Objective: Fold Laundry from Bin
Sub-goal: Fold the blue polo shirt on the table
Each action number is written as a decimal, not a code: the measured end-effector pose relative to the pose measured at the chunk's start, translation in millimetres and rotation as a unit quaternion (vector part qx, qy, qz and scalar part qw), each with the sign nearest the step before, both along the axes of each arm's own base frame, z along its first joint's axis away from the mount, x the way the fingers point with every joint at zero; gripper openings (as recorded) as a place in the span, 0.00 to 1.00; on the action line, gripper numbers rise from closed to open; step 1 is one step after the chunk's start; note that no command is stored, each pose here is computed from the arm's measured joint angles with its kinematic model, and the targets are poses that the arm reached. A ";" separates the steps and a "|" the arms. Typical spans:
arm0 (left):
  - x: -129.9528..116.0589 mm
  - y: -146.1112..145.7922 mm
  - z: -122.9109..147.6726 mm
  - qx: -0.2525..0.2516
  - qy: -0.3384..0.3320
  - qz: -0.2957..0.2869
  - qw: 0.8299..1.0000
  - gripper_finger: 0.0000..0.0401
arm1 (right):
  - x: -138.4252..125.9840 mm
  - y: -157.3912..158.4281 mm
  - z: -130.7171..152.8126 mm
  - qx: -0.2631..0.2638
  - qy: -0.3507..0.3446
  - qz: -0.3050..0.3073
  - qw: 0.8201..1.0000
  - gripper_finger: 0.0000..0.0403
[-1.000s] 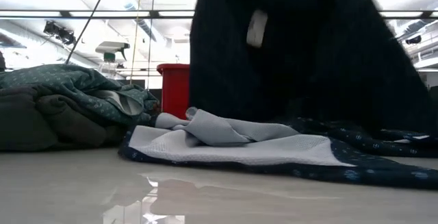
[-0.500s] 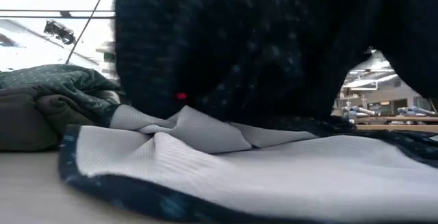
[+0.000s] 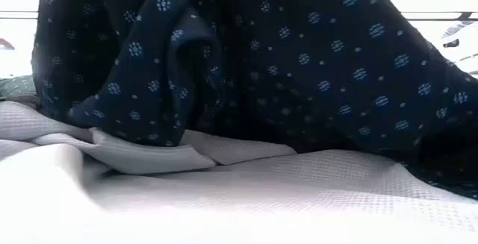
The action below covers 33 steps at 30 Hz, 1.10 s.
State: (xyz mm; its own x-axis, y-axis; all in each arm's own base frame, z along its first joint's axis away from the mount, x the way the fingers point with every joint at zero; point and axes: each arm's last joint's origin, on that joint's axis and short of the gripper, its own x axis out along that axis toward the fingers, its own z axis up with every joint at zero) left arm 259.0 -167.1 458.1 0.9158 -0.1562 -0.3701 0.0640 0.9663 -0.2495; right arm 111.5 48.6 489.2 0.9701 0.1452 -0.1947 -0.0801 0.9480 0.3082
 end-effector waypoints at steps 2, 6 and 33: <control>1.3 2.9 -0.6 0.008 0.000 0.013 1.000 0.00 | 8.6 3.5 -7.1 -0.002 0.033 -0.020 0.999 0.01; 5.8 12.9 -5.2 0.035 0.015 0.050 0.998 0.00 | 36.0 17.3 -28.7 -0.013 0.124 -0.050 0.991 0.01; 35.3 135.7 -23.0 0.066 0.130 0.219 0.965 0.00 | 172.2 123.4 -184.1 -0.027 0.370 -0.252 0.894 0.48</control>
